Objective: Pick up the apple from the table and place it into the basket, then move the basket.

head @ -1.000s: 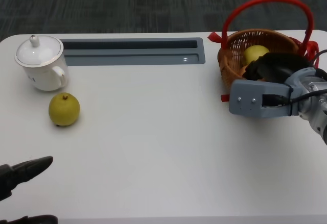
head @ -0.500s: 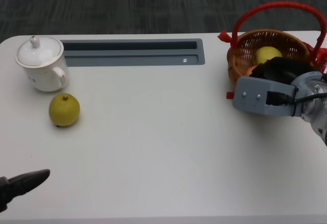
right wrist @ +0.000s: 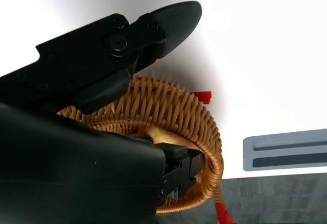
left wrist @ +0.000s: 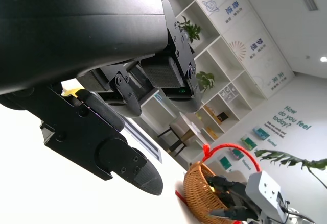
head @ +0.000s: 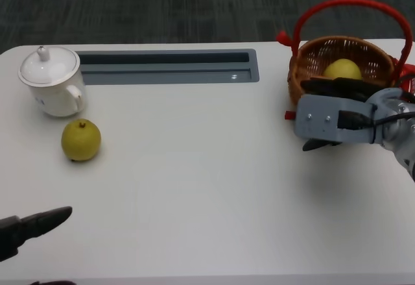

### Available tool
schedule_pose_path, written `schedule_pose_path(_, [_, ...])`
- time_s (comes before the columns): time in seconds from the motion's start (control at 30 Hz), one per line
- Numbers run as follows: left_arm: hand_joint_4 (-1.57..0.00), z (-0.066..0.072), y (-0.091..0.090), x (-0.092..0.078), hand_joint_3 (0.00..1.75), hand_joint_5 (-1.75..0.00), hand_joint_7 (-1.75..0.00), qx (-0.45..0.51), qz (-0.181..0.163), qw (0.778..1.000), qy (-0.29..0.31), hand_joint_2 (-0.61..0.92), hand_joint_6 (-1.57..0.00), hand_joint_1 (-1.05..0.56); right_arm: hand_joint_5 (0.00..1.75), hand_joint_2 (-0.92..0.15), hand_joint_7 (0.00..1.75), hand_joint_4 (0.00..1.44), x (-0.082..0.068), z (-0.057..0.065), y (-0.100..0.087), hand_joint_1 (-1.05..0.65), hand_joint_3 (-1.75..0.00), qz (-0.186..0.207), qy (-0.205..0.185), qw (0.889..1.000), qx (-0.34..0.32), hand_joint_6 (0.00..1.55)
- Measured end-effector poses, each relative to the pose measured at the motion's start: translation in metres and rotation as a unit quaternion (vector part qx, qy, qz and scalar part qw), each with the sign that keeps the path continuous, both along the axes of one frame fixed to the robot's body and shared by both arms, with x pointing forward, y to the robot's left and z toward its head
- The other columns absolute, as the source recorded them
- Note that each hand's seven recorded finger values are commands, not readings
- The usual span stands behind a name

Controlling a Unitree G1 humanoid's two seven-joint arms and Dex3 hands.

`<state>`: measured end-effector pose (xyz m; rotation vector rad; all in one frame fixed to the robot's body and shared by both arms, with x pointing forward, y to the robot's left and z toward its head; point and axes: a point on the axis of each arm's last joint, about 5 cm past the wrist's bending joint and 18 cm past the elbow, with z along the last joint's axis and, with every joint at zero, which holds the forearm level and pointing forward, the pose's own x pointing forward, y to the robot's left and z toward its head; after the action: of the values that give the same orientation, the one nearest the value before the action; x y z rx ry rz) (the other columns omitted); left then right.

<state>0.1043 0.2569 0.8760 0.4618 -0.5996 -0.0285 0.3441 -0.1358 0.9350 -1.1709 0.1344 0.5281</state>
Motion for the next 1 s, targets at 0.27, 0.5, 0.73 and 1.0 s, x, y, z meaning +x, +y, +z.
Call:
schedule_pose_path(0.27, [-0.96, 0.004, -0.004, 0.016, 0.0, -0.01, -0.01, -0.001, -0.017, 1.0, -0.012, 0.61, -0.9, -0.48, 0.03, -0.84, 0.03, 0.14, 0.005, 0.02, -0.022, -0.95, 0.0, 0.019, -0.008, 0.998, 0.064, 0.14])
schedule_pose_path(0.5, [-1.0, 0.007, -0.006, 0.03, 0.01, -0.02, -0.02, 0.016, -0.03, 0.999, -0.027, 0.64, -0.94, -0.58, 0.03, -0.86, 0.03, 0.21, 0.006, 0.035, -0.032, -0.95, -0.01, 0.069, -0.058, 0.992, 0.085, 0.21])
schedule_pose_path(0.73, [-1.0, 0.006, -0.006, 0.039, 0.0, -0.02, -0.01, 0.013, -0.032, 0.999, -0.032, 0.65, -0.93, -0.59, 0.03, -0.79, 0.03, 0.32, -0.006, 0.032, -0.042, -0.75, 0.0, 0.134, -0.104, 0.972, 0.165, 0.33])
schedule_pose_path(1.0, [-0.98, 0.012, -0.003, 0.048, 0.0, 0.0, 0.0, 0.017, -0.041, 0.998, -0.034, 0.65, -0.9, -0.59, 0.03, -0.79, 0.02, 0.45, -0.041, 0.005, -0.044, -0.48, 0.0, 0.22, -0.18, 0.918, 0.275, 0.4])
